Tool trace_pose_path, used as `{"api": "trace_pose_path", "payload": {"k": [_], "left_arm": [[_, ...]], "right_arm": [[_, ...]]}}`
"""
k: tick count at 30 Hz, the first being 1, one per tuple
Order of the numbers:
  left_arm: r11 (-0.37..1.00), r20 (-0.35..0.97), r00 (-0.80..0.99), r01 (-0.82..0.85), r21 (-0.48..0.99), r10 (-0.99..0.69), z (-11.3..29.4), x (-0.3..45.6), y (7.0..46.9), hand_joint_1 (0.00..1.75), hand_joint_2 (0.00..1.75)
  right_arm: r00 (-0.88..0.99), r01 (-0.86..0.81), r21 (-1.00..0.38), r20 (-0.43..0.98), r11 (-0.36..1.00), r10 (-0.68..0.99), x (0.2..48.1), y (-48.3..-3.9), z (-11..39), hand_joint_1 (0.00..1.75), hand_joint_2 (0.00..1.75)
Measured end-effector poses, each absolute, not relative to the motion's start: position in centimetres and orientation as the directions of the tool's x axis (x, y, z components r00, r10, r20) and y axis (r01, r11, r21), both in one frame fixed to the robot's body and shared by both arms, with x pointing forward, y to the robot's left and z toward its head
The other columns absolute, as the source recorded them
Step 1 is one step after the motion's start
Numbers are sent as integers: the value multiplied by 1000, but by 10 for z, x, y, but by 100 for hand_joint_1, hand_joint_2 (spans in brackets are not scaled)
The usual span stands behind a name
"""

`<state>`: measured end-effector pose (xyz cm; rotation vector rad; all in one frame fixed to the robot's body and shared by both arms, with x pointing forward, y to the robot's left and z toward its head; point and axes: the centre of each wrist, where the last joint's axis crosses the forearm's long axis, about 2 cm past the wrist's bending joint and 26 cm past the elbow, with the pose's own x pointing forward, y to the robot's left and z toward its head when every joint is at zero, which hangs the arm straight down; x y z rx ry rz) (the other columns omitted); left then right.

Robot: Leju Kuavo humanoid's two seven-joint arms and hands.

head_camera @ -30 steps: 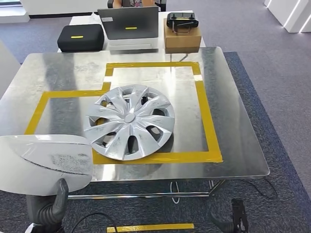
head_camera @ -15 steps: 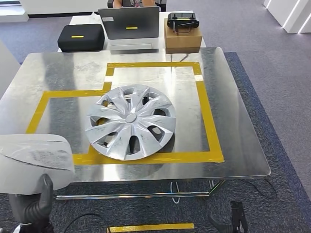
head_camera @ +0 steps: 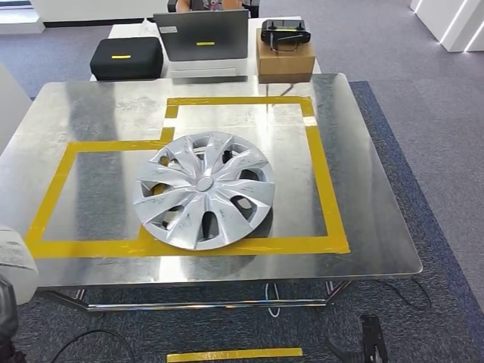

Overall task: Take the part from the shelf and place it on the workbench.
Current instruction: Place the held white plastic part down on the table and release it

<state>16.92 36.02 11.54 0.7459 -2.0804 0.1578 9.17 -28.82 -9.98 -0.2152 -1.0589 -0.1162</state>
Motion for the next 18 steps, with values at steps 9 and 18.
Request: {"api": "trace_pose_path", "payload": {"k": [9, 18], "left_arm": [[632, 703, -77, -515, 579, -707, 110, 194, 452, 175, 175], [490, 555, 91, -366, 791, -827, 107, 247, 477, 175, 175]], "right_arm": [[458, 185, -102, 889, 978, 6, 107, -287, -96, 0, 175], [440, 149, -103, 898, 983, 27, 122, -287, -93, 0, 175]]}}
